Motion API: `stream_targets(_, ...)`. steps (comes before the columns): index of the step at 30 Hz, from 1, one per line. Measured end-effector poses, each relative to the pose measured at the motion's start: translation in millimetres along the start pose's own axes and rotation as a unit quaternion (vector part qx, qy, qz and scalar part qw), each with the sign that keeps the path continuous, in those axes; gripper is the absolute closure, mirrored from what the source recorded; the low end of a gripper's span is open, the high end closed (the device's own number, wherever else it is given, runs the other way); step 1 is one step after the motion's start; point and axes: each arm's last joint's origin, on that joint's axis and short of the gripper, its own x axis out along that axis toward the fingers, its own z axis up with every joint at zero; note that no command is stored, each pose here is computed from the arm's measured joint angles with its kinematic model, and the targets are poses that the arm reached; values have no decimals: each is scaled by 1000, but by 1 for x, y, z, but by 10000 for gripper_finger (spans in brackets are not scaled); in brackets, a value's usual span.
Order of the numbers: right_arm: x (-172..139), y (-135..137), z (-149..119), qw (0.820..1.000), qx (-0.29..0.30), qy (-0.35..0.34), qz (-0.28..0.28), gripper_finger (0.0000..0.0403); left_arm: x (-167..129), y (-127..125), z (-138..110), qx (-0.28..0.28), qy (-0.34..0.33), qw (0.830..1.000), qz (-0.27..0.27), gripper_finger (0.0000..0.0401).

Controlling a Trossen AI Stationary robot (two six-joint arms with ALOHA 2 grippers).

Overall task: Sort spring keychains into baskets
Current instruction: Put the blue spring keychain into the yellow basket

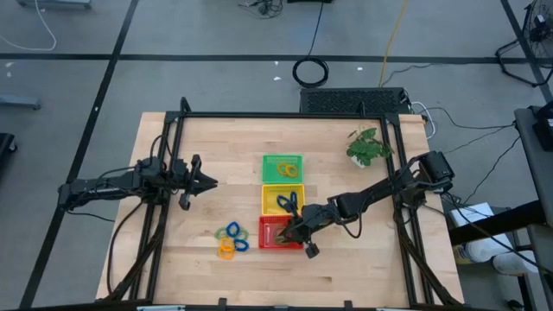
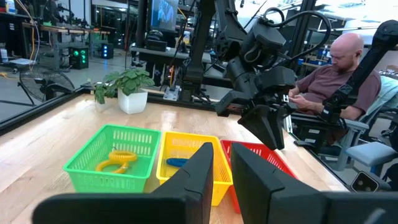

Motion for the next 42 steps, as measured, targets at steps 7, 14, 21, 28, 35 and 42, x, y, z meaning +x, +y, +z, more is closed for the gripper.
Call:
stream_targets(7,-8,0,5,1000,0,-1,0,301,0,0,0,0,0,1000,0,341)
stream_targets(14,-53,-10,16,997,35,-7,-64,314,0,0,0,0,0,1000,0,341)
stream_targets(21,-119,-16,-20,985,82,-34,-151,323,0,0,-1,-1,3,1000,0,341)
stream_targets(28,-183,-13,-60,960,77,-125,-238,326,0,0,0,0,0,1000,0,341)
stream_targets(35,-216,-12,-102,923,101,-211,-305,326,0,0,0,0,0,1000,0,341)
stream_targets(42,-225,-11,-125,916,111,-230,-309,326,0,0,0,0,1,1000,0,341)
